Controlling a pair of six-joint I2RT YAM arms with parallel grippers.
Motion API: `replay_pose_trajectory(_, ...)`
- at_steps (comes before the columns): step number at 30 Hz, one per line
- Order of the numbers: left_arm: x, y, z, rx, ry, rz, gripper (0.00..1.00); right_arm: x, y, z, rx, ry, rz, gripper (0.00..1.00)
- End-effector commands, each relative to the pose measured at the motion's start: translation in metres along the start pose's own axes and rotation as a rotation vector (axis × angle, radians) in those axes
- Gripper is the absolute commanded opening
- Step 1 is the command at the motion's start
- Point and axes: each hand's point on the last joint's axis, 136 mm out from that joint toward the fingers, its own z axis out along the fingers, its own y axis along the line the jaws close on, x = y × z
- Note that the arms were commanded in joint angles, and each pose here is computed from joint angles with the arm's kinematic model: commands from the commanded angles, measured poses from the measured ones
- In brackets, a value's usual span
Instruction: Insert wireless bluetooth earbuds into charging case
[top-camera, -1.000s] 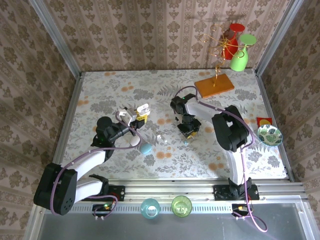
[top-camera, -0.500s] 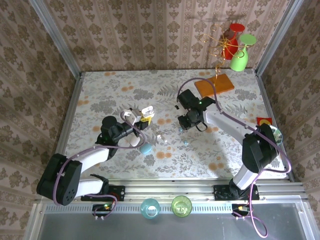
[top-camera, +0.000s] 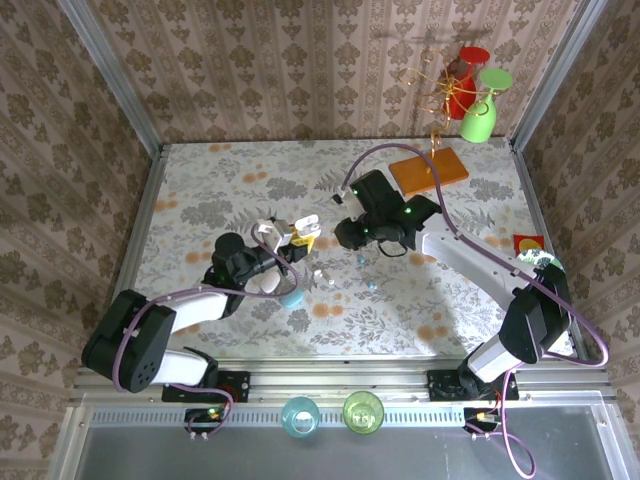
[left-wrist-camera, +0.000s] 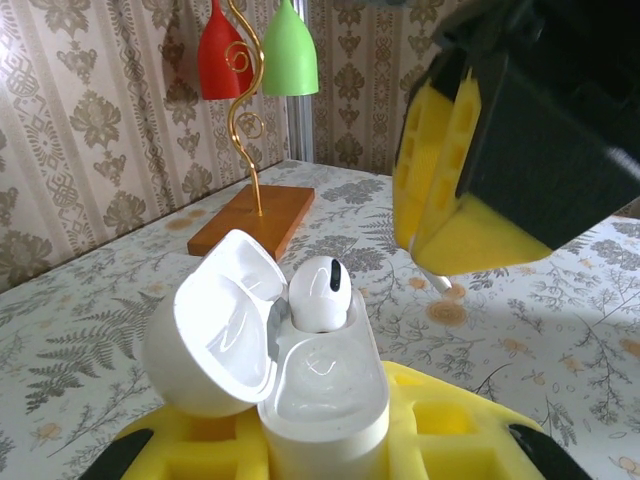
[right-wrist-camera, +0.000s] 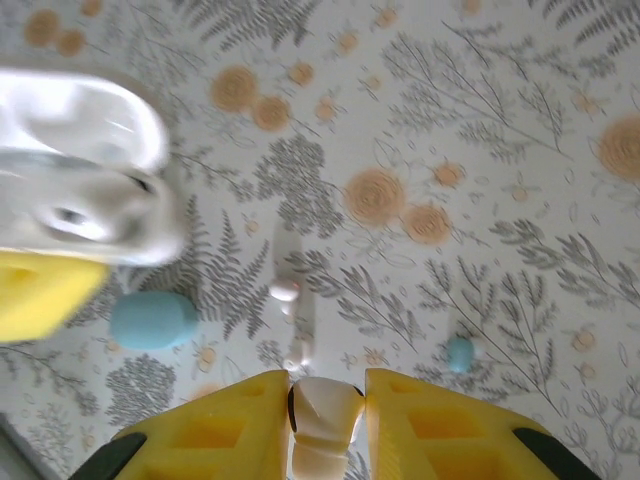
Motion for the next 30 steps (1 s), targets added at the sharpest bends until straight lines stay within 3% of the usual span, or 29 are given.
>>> replay_pose_trajectory(1,-0.025,-0.003,0.006,0.030,-0.079,0.022,0.00,-0.031,0.022,-0.016,-0.069,-0.101,-0.013,0.27)
replay_pose_trajectory(30,-0.027,-0.004,0.013,0.046,-0.109,-0.019,0.00,-0.080,0.073,-0.004,-0.236,-0.174,-0.075,0.26)
